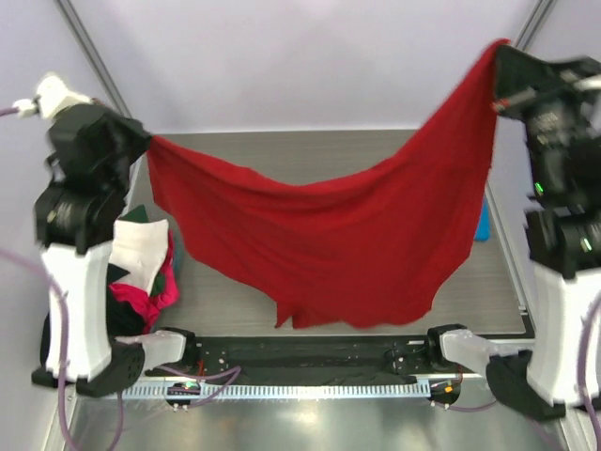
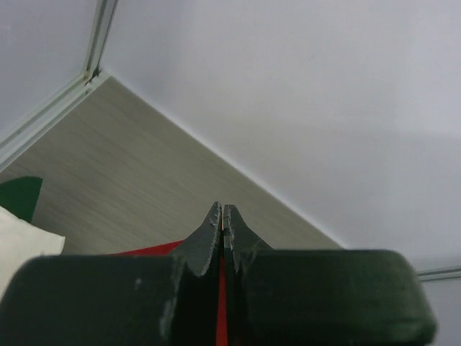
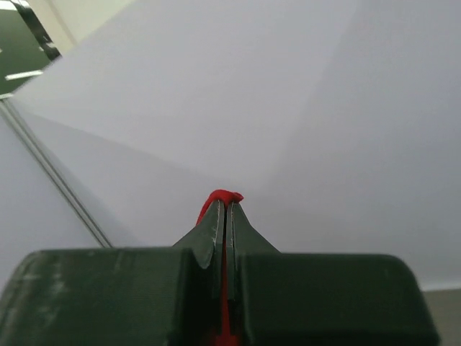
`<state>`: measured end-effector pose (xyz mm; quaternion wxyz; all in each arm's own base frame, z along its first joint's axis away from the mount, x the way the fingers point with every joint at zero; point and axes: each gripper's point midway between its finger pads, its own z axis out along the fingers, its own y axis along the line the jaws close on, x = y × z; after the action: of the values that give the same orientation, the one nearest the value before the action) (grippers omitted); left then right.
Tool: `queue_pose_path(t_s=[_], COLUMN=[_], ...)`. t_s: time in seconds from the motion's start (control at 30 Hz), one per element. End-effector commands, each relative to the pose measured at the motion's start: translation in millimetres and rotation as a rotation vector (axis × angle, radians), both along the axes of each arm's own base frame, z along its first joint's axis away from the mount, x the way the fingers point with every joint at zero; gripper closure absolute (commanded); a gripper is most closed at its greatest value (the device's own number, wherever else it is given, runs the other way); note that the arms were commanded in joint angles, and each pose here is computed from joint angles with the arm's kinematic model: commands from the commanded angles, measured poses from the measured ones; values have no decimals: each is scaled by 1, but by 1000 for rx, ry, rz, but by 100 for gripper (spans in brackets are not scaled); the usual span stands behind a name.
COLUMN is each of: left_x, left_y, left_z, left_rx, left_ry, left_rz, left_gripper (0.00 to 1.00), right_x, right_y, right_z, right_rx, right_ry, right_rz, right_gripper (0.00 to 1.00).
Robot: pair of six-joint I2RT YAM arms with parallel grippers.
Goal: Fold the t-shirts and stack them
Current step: Flatten the tshirt out
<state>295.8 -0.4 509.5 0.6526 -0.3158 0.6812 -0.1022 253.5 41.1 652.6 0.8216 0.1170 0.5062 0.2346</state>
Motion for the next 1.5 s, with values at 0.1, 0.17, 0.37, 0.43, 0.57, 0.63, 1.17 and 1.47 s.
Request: queue_pose_path(t_s=[0.1,0.17,0.37,0.43,0.57,0.63,1.17,1.47], left_x=[83,100,146,164,183,184,132,108], left_y=[-14,-11,1,0,-1,3,8,0], left_z=[-91,-119,-239,-267,-289,-291,-303,-358], left_rx=[-6,-67,-185,-211,-209,-193,-422,-503], left_ry=[242,282,449,483,537,546,328,423], left_rz=[-12,-2,112,134,153,170,140,16], left_gripper=[100,100,100,100,100,92,0,0], right_x=[169,195,293,322,343,341,190,136], right_y=[46,51,68,75,83,87,43,71], right_z=[-137,-160,-245,-267,-287,-306,-408,-456], right_rx=[-37,-33,-35,-34,-37,-50,55,133], right_ry=[435,487,632,662,695,735,909,1007], right_rz=[125,131,156,183,230,251,96,321], right_gripper=[99,99,99,99,78,46,0,16])
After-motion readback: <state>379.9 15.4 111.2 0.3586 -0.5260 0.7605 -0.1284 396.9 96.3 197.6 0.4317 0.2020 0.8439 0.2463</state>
